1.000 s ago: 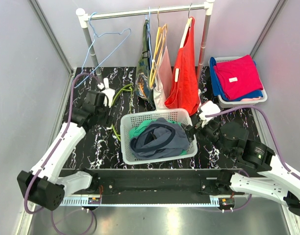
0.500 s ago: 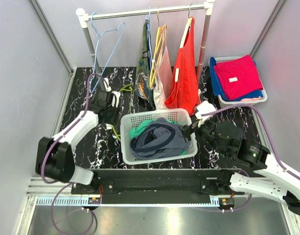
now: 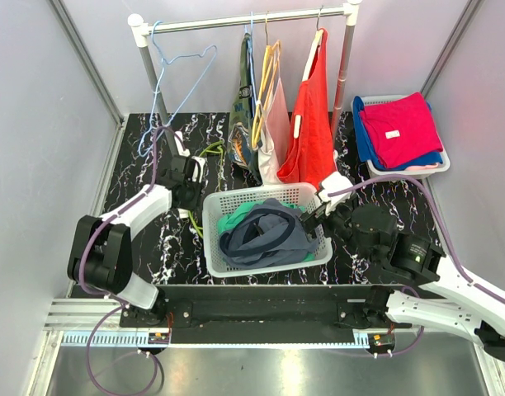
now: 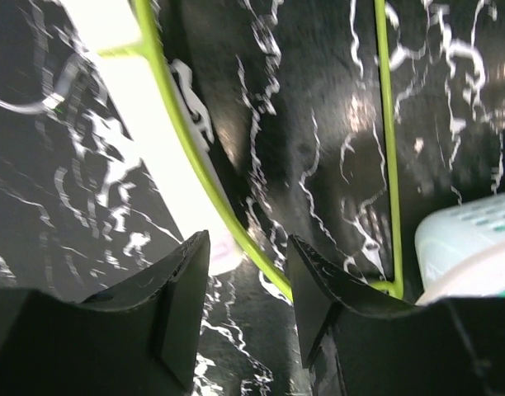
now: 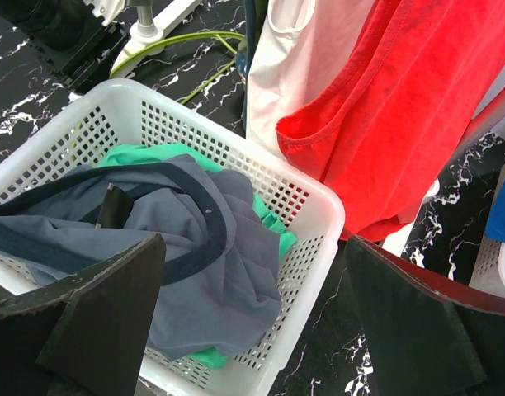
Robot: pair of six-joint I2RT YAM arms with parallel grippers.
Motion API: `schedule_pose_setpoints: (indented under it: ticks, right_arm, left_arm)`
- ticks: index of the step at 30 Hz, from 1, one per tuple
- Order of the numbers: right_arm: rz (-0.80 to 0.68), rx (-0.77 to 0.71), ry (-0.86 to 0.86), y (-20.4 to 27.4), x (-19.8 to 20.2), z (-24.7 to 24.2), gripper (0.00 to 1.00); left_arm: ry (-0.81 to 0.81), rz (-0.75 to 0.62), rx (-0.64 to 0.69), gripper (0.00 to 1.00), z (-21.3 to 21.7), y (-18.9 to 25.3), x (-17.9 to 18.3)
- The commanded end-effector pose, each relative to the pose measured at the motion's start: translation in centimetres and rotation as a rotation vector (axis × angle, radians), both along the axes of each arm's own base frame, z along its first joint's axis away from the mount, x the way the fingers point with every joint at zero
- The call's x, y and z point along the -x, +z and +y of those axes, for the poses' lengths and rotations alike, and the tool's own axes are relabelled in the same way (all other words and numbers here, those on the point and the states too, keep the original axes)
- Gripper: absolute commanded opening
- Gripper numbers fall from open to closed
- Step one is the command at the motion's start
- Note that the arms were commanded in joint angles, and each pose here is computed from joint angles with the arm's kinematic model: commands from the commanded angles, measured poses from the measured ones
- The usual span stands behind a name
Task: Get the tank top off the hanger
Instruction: Pick up the hanger at the center of the board.
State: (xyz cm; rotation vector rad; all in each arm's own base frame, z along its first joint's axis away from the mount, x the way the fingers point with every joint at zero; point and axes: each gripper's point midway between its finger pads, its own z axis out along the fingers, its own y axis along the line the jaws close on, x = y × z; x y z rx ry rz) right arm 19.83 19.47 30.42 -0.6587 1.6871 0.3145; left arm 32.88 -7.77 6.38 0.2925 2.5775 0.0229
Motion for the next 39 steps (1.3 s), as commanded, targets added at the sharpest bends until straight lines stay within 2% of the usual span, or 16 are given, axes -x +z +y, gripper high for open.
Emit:
schedule_pose_setpoints:
  ticks: [1, 8, 16, 35, 38, 39]
  right_arm:
    - [-0.022, -0.032, 0.001, 0.8, -0.4, 0.6, 1.00]
    - [-0.020, -0.042, -0.007, 1.0, -0.5, 0.7, 1.00]
    - [0.001, -0.039, -0.007, 0.1, -0.5, 1.0, 1.00]
    - [-0.014, -0.069, -0.010, 1.3, -0.5, 0.9, 1.00]
    - [-0.018, -0.079, -0.007, 1.6, -0.4, 0.9, 1.00]
    - [-0.017, -0.080, -0.009, 1.6, -0.4, 0.8, 1.00]
  left_arm:
    - [0.014, -0.023, 0.094, 0.47, -1.2, 0.8, 0.5]
    - [0.046, 0.001, 0.113, 0.45, -1.1, -0.2, 1.7]
    - [0.087, 0.000, 0.149, 0.36, -1.1, -0.7, 2.8]
    - [0.127, 0.133, 0.127, 0.37, -1.4, -4.1, 2.8]
    - [0.127, 0.137, 0.123, 0.14, -1.3, -4.2, 2.9]
    - [0.129, 0.133, 0.123, 0.01, -1.3, -4.1, 2.9]
